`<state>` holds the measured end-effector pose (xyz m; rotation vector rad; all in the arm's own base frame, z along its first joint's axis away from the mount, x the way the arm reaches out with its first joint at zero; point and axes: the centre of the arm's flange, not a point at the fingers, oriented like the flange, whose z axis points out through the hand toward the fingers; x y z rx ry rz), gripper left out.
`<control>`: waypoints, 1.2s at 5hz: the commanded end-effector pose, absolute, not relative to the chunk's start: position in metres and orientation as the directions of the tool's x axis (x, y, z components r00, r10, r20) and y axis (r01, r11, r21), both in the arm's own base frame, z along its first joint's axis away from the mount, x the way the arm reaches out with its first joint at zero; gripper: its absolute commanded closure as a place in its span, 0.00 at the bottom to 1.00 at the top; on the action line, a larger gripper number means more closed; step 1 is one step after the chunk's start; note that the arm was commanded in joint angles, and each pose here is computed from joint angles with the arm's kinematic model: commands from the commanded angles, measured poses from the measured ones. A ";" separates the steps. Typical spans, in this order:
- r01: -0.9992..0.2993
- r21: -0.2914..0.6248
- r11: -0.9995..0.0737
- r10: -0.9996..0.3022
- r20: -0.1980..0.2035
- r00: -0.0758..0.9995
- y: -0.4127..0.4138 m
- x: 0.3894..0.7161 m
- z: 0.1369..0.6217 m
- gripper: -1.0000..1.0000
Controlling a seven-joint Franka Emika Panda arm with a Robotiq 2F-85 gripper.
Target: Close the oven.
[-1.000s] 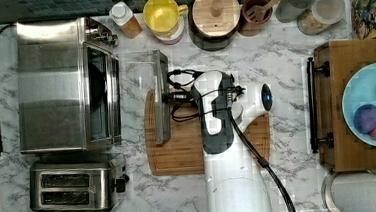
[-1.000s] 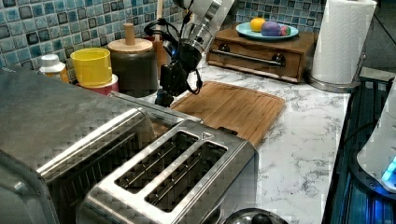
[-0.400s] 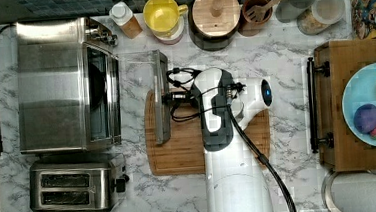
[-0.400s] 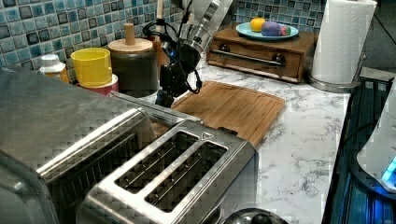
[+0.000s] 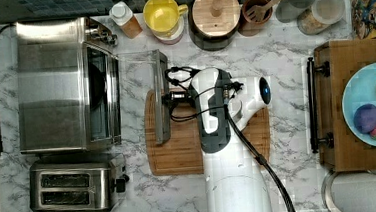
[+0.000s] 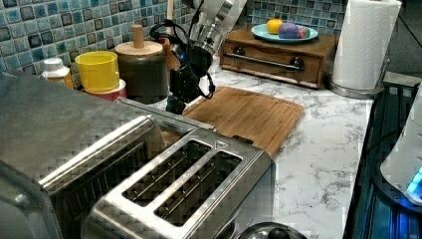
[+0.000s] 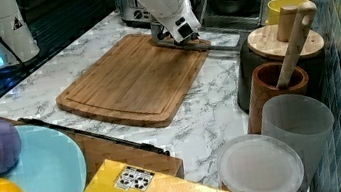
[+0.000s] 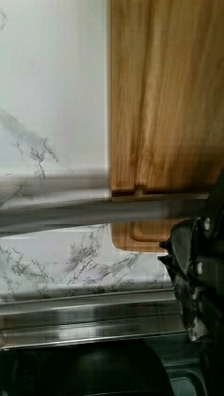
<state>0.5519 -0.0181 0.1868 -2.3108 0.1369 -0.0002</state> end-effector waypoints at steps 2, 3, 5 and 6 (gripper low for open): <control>0.270 -0.691 -0.671 0.291 0.090 0.952 0.226 0.567 0.395 1.00; 0.275 -0.529 -0.803 0.293 0.052 0.955 0.275 0.563 0.412 1.00; 0.195 -0.255 -0.947 0.195 0.026 0.981 0.319 0.562 0.412 1.00; 0.076 -0.174 -0.982 0.074 0.019 0.997 0.316 0.573 0.428 1.00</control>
